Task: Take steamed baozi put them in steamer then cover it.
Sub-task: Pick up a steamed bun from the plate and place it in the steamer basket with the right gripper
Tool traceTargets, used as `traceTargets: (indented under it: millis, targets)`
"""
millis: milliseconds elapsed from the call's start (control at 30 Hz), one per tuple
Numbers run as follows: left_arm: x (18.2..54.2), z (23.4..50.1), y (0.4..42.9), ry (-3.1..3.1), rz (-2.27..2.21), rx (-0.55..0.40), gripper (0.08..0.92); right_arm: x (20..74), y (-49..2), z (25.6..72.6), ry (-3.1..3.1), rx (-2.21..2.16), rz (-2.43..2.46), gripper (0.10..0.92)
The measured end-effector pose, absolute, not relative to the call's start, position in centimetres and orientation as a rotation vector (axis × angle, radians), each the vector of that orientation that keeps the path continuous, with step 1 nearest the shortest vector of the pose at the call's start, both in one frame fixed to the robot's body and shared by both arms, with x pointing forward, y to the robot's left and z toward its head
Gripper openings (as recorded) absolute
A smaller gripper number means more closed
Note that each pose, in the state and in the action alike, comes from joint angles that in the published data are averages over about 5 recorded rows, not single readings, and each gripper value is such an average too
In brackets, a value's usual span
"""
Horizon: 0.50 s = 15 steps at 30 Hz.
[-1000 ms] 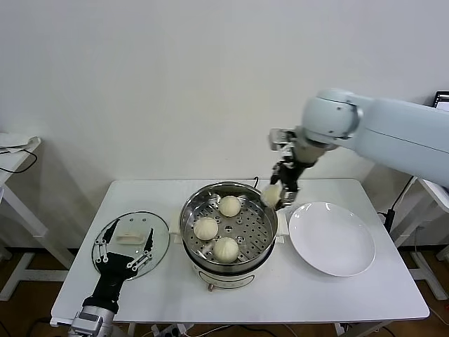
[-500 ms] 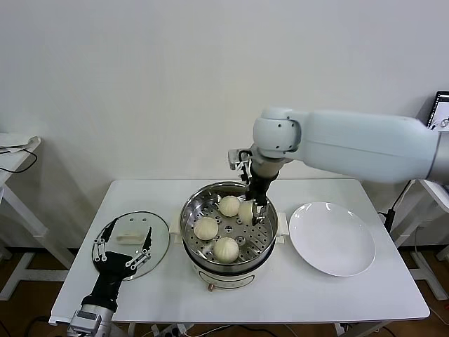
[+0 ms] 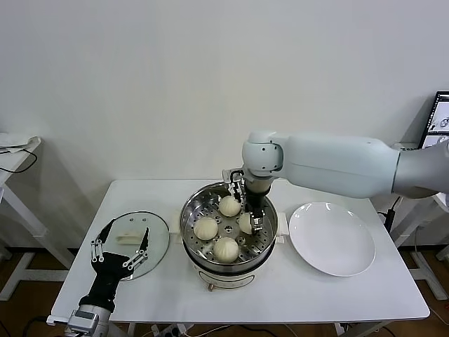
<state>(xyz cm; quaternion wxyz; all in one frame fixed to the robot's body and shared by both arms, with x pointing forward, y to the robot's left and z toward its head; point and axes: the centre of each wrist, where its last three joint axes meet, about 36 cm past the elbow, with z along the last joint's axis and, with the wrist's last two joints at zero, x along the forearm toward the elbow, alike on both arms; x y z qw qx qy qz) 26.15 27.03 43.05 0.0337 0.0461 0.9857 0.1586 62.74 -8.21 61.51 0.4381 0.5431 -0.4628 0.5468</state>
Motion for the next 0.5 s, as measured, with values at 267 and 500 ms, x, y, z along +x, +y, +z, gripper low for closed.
traceTargets:
  millis: [267, 500]
  targets:
    - [26.2, 42.9, 27.0, 3.034, 0.484, 0.141, 0.823, 63.0, -8.1, 60.0, -1.149, 1.345, 1.356, 0.758]
    - [26.2, 42.6, 27.0, 3.044, 0.482, 0.140, 0.823, 63.2, -8.6, 60.6, -1.185, 1.356, 1.337, 0.822]
